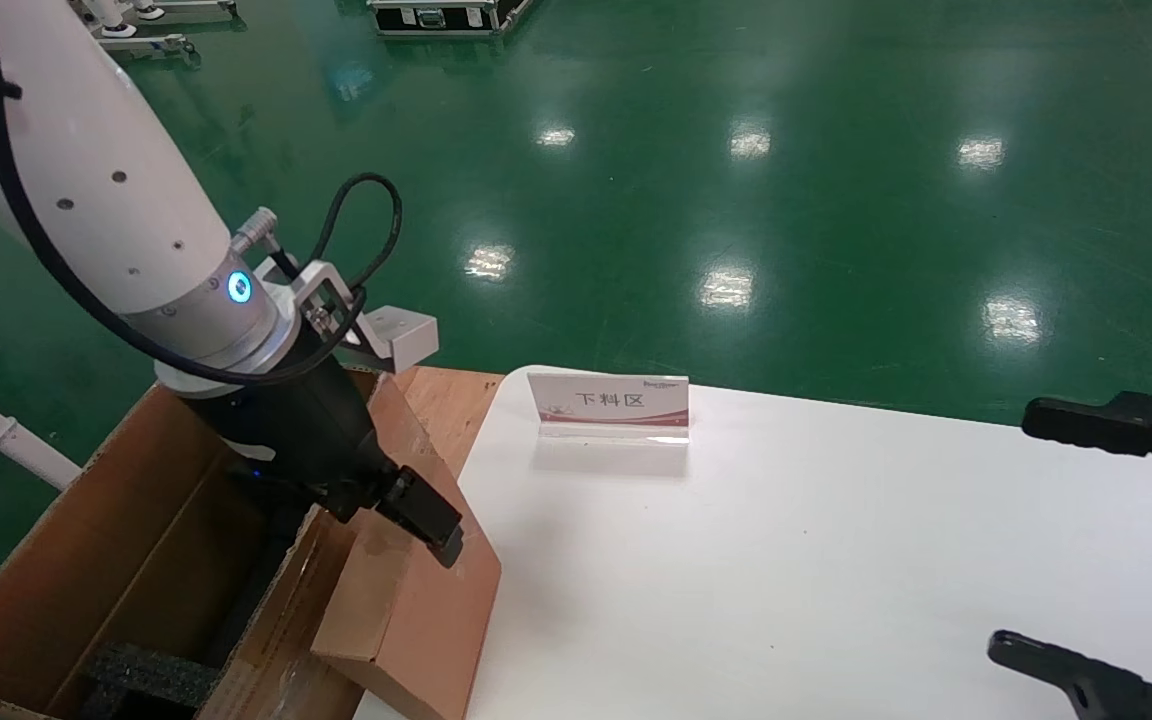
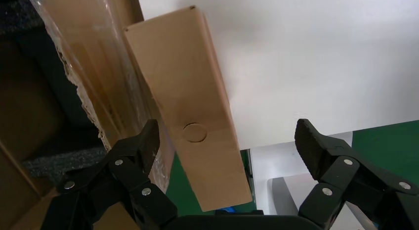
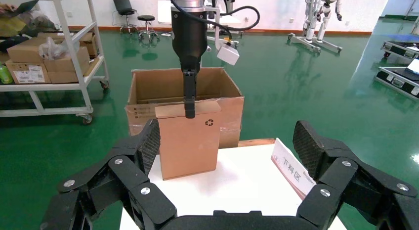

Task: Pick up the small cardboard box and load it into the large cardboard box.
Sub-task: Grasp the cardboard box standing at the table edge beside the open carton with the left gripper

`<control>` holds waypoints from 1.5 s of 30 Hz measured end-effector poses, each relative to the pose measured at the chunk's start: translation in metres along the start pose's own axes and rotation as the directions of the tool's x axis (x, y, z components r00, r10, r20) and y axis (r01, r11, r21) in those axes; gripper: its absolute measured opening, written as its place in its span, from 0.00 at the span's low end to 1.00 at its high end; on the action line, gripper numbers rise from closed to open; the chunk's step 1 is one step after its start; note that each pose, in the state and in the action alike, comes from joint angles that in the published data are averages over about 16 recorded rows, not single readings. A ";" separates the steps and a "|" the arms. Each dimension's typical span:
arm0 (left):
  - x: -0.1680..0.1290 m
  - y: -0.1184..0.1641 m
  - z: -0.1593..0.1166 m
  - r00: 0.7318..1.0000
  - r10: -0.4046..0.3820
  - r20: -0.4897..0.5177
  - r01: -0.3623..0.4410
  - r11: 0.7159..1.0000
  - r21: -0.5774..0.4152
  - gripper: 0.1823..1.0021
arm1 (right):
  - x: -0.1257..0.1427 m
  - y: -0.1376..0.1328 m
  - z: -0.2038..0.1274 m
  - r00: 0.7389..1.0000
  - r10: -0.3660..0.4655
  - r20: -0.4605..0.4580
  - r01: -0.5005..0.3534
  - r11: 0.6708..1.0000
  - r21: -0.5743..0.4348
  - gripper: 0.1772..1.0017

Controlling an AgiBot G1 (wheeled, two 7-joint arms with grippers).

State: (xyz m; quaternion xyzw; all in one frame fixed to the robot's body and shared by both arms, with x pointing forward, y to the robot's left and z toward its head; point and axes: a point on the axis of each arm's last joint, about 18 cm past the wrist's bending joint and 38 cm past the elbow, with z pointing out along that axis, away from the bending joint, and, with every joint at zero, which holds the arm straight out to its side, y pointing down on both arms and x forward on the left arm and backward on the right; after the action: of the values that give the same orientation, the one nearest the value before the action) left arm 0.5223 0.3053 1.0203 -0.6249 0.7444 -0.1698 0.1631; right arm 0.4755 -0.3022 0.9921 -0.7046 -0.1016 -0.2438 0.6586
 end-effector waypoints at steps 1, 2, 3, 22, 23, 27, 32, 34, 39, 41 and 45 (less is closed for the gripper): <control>-0.001 0.001 0.002 1.000 -0.003 0.001 0.003 1.000 -0.004 1.00 | 0.000 0.000 0.000 1.000 0.000 0.000 0.000 1.000 0.000 1.00; -0.001 0.001 0.003 1.000 -0.006 0.002 0.006 1.000 -0.008 1.00 | 0.000 0.000 0.000 1.000 0.000 0.000 0.000 1.000 0.000 1.00; -0.002 0.002 0.004 1.000 -0.009 0.002 0.009 1.000 -0.011 1.00 | 0.000 0.000 0.000 1.000 0.000 0.000 0.000 1.000 0.000 1.00; -0.010 0.011 0.025 0.999 -0.031 0.021 0.032 0.997 -0.065 1.00 | 0.000 0.000 0.000 1.000 0.000 0.000 0.000 1.000 0.000 1.00; -0.010 0.011 0.025 0.999 -0.031 0.022 0.032 0.997 -0.066 1.00 | 0.000 0.000 0.000 1.000 0.000 0.000 0.000 1.000 0.000 1.00; -0.010 0.011 0.026 0.999 -0.031 0.021 0.032 0.997 -0.067 1.00 | 0.000 0.000 0.000 1.000 0.000 -0.001 0.000 1.000 0.000 1.00; -0.010 0.011 0.026 0.999 -0.031 0.021 0.032 0.997 -0.067 0.99 | 0.000 0.000 0.000 1.000 0.000 -0.001 0.000 1.000 0.000 1.00; -0.010 0.011 0.026 0.999 -0.031 0.021 0.032 0.997 -0.067 0.99 | 0.000 0.000 0.000 1.000 0.000 -0.001 0.000 1.000 0.000 1.00; -0.010 0.011 0.025 0.999 -0.031 0.021 0.032 0.997 -0.067 0.97 | 0.000 0.000 0.000 1.000 0.000 -0.001 0.000 1.000 0.000 1.00; -0.010 0.011 0.025 0.999 -0.031 0.022 0.032 0.997 -0.067 0.96 | 0.000 0.000 0.000 1.000 0.000 -0.001 0.000 1.000 0.000 1.00; -0.010 0.011 0.025 0.999 -0.031 0.022 0.032 0.997 -0.067 0.91 | 0.000 0.000 0.000 1.000 0.000 -0.001 0.000 1.000 0.000 0.99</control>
State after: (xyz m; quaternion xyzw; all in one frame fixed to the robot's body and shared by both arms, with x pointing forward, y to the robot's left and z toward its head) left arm 0.5260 0.3154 0.9933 -0.6433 0.7380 -0.1407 0.1471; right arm 0.4756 -0.3023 0.9921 -0.7045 -0.1013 -0.2439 0.6587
